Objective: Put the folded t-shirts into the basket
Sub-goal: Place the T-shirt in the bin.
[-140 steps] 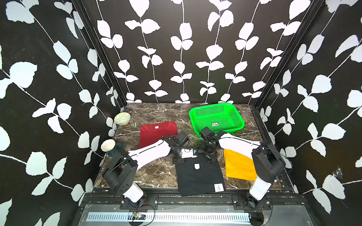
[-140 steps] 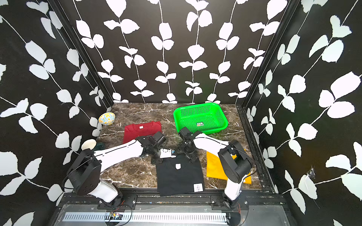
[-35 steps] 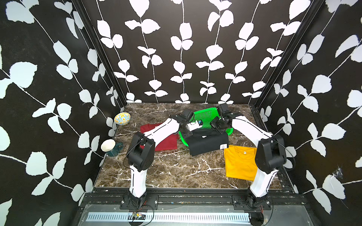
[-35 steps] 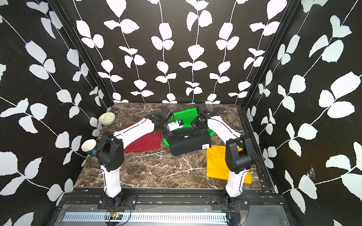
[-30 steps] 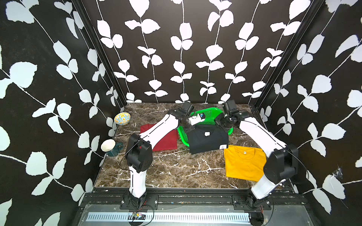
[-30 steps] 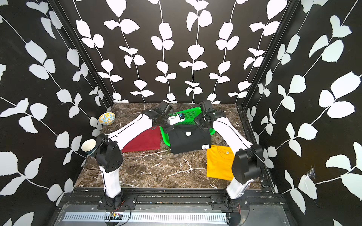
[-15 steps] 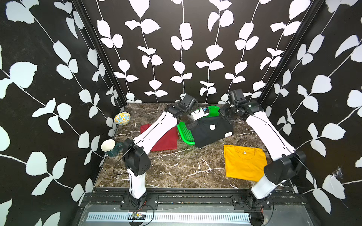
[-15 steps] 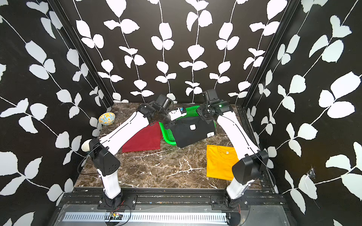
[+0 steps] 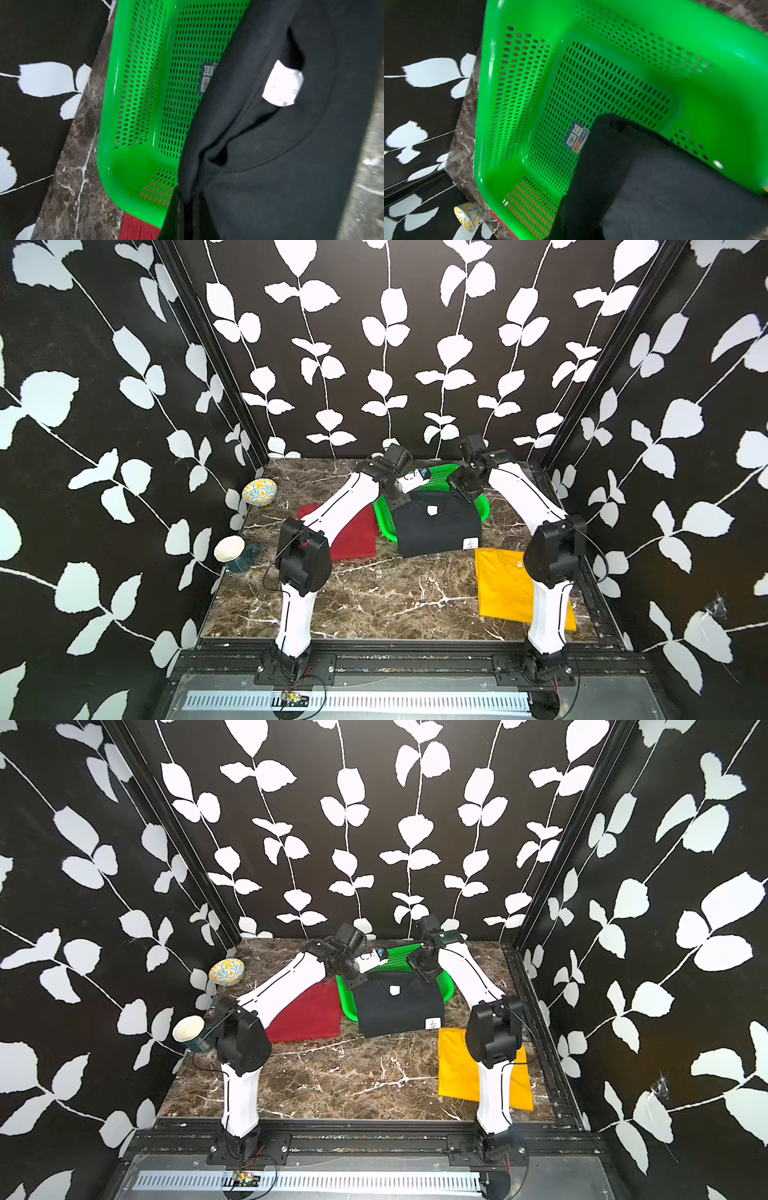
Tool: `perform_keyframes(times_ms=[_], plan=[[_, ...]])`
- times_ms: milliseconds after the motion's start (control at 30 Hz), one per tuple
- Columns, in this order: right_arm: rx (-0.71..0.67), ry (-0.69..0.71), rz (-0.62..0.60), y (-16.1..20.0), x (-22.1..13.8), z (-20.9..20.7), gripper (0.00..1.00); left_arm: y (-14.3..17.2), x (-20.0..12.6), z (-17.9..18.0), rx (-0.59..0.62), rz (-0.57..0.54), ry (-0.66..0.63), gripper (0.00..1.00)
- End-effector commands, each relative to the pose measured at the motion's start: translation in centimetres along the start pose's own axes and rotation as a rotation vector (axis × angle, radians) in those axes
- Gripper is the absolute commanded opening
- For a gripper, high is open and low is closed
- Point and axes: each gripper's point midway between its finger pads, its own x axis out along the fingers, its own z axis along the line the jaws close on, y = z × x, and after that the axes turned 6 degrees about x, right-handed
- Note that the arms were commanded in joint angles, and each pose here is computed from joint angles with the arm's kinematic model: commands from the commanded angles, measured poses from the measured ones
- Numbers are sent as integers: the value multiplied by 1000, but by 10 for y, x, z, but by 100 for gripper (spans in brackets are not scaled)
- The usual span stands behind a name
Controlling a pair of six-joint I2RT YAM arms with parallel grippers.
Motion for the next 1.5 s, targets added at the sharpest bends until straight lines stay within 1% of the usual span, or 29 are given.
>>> perform_keyframes(times_ms=[0, 167, 300, 433, 500, 567, 667, 733, 800, 900, 967, 1067, 1133, 1233, 1267, 1367, 1400, 1467], plan=[[0, 3, -47, -19, -2, 6, 9, 17, 9, 21, 12, 52, -81, 0], [6, 44, -48, -26, 20, 2, 9, 32, 43, 19, 9, 106, -71, 0], [3, 88, -61, -31, 38, -5, 9, 41, 64, 17, 6, 136, -67, 0], [4, 137, -54, -33, 60, -15, 9, 53, 88, -1, -20, 167, 3, 0], [6, 152, -44, -33, 70, -20, 9, 59, 96, -9, -34, 181, 32, 0], [7, 166, -46, -35, 79, -23, 9, 62, 100, -11, -37, 184, 30, 0], [-3, 159, -72, -44, 87, -19, 9, 68, 110, -12, -54, 195, 24, 0], [-2, 144, -77, -48, 91, -14, 8, 72, 117, -22, -77, 211, 70, 0], [5, 124, -67, -50, 93, -10, 8, 72, 117, -23, -94, 217, 83, 0], [14, 91, -77, -53, 86, -1, 8, 66, 109, -9, -98, 193, 28, 0], [10, 53, -99, -57, 76, 8, 10, 61, 104, 4, -96, 181, -16, 0], [1, -44, -150, -65, 65, 27, 12, 60, 101, 27, -81, 191, -120, 0], [21, -68, -175, -69, 65, 26, 12, 59, 103, 37, -58, 188, -172, 0], [47, -67, -158, -69, 71, 21, 10, 57, 102, 46, -43, 186, -210, 0], [50, -68, -149, -69, 72, 20, 7, 57, 100, 50, -46, 184, -229, 0], [55, -65, -144, -71, 76, 17, 2, 60, 95, 67, -71, 197, -318, 0], [58, -67, -148, -72, 76, 17, 2, 61, 94, 72, -80, 200, -338, 0], [64, -66, -147, -73, 79, 15, 3, 60, 94, 73, -84, 189, -332, 0]])
